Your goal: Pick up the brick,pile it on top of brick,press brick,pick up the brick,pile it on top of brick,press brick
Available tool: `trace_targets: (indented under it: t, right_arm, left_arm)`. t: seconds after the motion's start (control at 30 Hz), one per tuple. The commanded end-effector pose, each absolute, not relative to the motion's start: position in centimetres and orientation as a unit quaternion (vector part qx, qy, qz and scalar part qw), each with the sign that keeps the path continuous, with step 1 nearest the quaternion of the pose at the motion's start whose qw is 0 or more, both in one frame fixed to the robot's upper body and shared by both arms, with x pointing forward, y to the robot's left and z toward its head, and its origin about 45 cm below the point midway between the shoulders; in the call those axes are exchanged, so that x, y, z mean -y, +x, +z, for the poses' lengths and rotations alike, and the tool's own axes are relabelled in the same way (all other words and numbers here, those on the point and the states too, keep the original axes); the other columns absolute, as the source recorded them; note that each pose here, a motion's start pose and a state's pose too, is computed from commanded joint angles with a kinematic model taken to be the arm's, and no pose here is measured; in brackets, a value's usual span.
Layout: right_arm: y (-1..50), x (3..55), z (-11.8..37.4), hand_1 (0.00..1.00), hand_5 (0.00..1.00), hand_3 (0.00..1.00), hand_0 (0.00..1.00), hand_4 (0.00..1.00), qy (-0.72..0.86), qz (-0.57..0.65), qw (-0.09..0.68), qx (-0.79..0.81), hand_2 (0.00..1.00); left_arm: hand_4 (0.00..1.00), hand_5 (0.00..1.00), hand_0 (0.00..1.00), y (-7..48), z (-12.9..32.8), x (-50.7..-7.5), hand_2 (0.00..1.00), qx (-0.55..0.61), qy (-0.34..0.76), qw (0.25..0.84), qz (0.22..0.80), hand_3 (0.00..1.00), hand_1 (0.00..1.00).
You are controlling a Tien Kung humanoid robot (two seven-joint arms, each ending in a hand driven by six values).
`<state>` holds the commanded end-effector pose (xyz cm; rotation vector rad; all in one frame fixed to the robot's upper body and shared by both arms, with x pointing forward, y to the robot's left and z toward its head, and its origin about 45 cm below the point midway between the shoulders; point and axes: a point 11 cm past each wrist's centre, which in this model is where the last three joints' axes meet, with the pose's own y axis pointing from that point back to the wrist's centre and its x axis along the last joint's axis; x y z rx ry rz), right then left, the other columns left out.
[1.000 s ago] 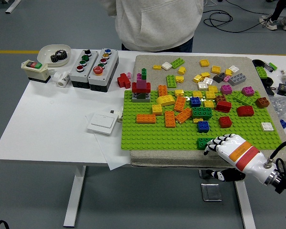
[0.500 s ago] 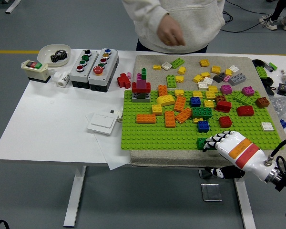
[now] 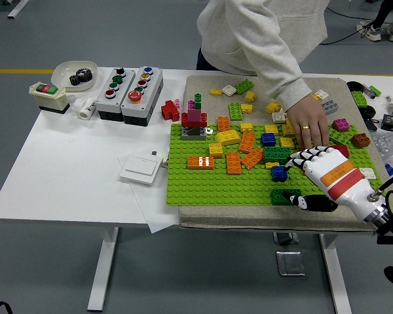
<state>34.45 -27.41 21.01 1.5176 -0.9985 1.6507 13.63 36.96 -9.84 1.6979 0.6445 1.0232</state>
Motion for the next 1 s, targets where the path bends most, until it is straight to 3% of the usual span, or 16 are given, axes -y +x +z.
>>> trace_targets:
  t: [0.3, 1.0]
  right_arm:
    - [36.9, 30.6, 20.4, 0.599, 0.440, 0.598, 0.481, 0.798, 0.543, 0.624, 0.400, 0.393, 0.684]
    - [38.4, 32.6, 19.0, 0.606, 0.435, 0.602, 0.487, 0.796, 0.546, 0.594, 0.446, 0.388, 0.686]
  left_arm:
    - [0.671, 0.661, 0.679, 13.5, -9.8, -37.0, 0.736, -0.268, 0.704, 0.503, 0.424, 0.587, 0.703]
    - [0.673, 0.663, 0.679, 13.8, -9.8, -36.9, 0.736, -0.268, 0.702, 0.505, 0.425, 0.588, 0.706]
